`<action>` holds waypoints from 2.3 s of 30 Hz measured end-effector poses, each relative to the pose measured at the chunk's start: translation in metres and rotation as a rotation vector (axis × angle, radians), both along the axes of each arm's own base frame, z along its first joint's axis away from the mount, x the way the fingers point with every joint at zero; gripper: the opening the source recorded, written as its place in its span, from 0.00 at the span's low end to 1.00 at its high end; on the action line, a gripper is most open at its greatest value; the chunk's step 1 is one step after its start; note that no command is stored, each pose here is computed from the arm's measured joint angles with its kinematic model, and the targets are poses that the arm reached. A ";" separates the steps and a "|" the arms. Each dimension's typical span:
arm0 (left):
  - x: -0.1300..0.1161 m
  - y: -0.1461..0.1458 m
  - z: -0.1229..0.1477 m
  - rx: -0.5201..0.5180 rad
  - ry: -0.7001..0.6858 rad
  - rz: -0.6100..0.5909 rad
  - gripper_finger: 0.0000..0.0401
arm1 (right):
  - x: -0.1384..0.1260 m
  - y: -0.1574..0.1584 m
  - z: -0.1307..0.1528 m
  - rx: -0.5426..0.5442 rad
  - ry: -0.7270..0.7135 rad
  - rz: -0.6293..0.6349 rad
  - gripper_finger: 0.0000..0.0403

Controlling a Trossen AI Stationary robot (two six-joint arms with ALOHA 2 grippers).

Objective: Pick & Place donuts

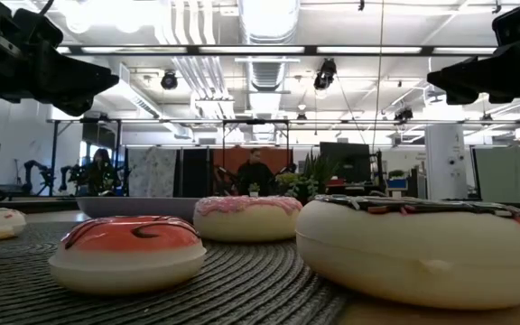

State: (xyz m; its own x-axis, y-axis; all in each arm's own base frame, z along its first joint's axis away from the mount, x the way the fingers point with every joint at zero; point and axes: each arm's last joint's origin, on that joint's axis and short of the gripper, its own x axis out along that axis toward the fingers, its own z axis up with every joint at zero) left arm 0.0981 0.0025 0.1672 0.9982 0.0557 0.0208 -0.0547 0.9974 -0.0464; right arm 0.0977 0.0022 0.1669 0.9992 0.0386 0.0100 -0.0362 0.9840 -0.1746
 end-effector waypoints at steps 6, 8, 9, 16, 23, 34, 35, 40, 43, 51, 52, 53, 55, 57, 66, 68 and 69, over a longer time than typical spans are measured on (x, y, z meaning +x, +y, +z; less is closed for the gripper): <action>0.000 0.000 0.000 0.000 0.000 0.000 0.18 | 0.000 0.000 0.000 0.000 0.000 0.000 0.31; 0.000 0.000 0.000 0.000 0.000 0.000 0.18 | 0.000 0.000 0.000 0.000 0.000 0.000 0.31; 0.000 0.000 0.000 0.000 0.000 0.000 0.18 | 0.000 0.000 0.000 0.000 0.000 0.000 0.31; 0.000 0.000 0.000 0.000 0.000 0.000 0.18 | 0.000 0.000 0.000 0.225 0.009 0.010 0.33; 0.000 0.000 0.000 0.000 0.000 0.000 0.18 | 0.000 0.000 0.001 1.095 0.035 0.006 0.31; 0.000 0.000 0.000 0.000 0.002 -0.002 0.18 | 0.004 0.001 -0.002 1.312 0.104 0.016 0.31; 0.000 0.000 0.000 0.000 0.001 -0.002 0.18 | 0.004 0.002 -0.003 1.304 0.133 0.034 0.31; 0.000 0.000 0.000 0.000 0.002 -0.002 0.18 | 0.010 0.010 -0.009 1.383 0.363 0.087 0.31; 0.000 0.000 0.000 0.000 0.003 -0.002 0.18 | 0.014 0.017 0.006 1.361 0.528 0.036 0.31; 0.000 0.000 0.000 0.000 0.003 -0.001 0.18 | 0.040 0.051 0.030 1.110 1.150 -0.261 0.31; 0.000 0.000 0.000 0.000 0.003 -0.001 0.18 | 0.044 0.057 0.029 1.069 1.210 -0.280 0.31; 0.000 0.000 0.000 0.000 0.003 -0.001 0.18 | 0.047 0.064 0.029 1.034 1.258 -0.292 0.32; 0.000 0.000 0.000 0.000 0.003 -0.001 0.18 | 0.055 0.077 0.028 0.979 1.334 -0.308 0.34; 0.000 0.000 0.000 0.000 0.003 -0.001 0.18 | 0.059 0.090 0.024 0.924 1.416 -0.343 0.38; 0.000 0.000 0.000 0.000 0.004 -0.001 0.18 | 0.047 0.148 0.017 0.871 1.576 -0.487 0.53; 0.000 0.000 0.000 0.000 0.004 -0.001 0.18 | 0.041 0.156 0.014 0.899 1.571 -0.563 0.53; 0.000 0.000 0.000 0.000 0.004 -0.001 0.18 | 0.039 0.159 0.013 0.911 1.559 -0.593 0.53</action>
State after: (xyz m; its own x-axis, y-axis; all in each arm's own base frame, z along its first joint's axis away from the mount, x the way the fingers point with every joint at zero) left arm 0.0981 0.0025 0.1669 0.9983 0.0549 0.0170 -0.0541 0.9975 -0.0463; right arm 0.1365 0.1607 0.1795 0.0174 0.2389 -0.9709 0.7023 0.6883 0.1819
